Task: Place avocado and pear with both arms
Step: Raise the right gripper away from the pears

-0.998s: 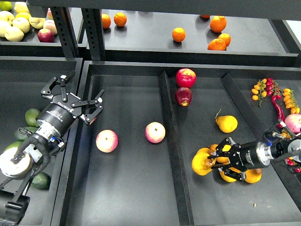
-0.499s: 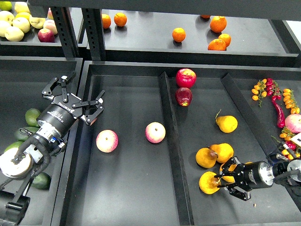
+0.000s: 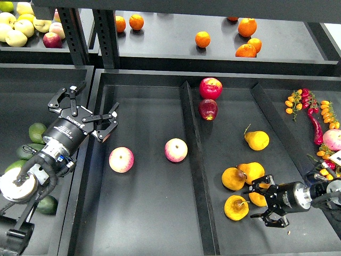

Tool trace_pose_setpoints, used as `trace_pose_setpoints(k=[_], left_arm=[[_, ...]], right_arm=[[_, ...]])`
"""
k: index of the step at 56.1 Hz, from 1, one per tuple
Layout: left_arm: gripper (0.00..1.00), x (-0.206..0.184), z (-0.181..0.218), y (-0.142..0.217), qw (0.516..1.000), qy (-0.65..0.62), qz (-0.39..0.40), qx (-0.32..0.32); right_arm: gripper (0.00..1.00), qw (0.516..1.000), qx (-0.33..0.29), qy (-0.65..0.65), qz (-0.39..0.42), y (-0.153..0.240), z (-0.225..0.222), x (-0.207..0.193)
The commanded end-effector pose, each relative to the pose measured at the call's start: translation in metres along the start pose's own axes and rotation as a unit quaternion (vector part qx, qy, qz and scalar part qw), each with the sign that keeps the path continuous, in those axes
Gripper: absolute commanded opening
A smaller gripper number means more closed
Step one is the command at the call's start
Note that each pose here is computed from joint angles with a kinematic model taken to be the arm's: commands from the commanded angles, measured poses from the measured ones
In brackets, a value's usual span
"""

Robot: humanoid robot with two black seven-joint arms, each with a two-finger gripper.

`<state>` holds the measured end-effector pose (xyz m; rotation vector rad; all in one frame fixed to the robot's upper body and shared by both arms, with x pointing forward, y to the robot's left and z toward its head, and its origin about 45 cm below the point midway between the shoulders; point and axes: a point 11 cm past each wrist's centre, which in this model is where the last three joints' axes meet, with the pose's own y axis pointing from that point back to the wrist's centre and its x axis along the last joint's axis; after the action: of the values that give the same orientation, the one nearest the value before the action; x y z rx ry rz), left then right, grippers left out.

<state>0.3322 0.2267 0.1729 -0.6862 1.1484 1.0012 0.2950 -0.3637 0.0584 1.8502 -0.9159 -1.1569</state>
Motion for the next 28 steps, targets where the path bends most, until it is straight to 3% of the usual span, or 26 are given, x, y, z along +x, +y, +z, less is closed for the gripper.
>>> trace_pose_setpoints(k=[1,13,16,28], left_arm=[[1.00,0.001,0.000,0.001,1.000,0.001,0.001,0.002],[1.00,0.001,0.000,0.001,1.000,0.001,0.001,0.001],[1.00,0.001,0.001,0.001,1.000,0.000,0.002,-0.002],[1.00,0.008,-0.002,0.006,1.000,0.005,0.011,-0.002]], right_arm=[[1.00,0.999,0.047,-0.023,0.004,0.021,-0.017,0.010],[1.00,0.988,0.146,-0.050,0.003,0.058,-0.057,0.020],[1.00,0.978,0.198,-0.068,-0.011,0.070,-0.078,0.018],[1.00,0.954,0.273,-0.104,-0.067,0.066,-0.105,-0.001]])
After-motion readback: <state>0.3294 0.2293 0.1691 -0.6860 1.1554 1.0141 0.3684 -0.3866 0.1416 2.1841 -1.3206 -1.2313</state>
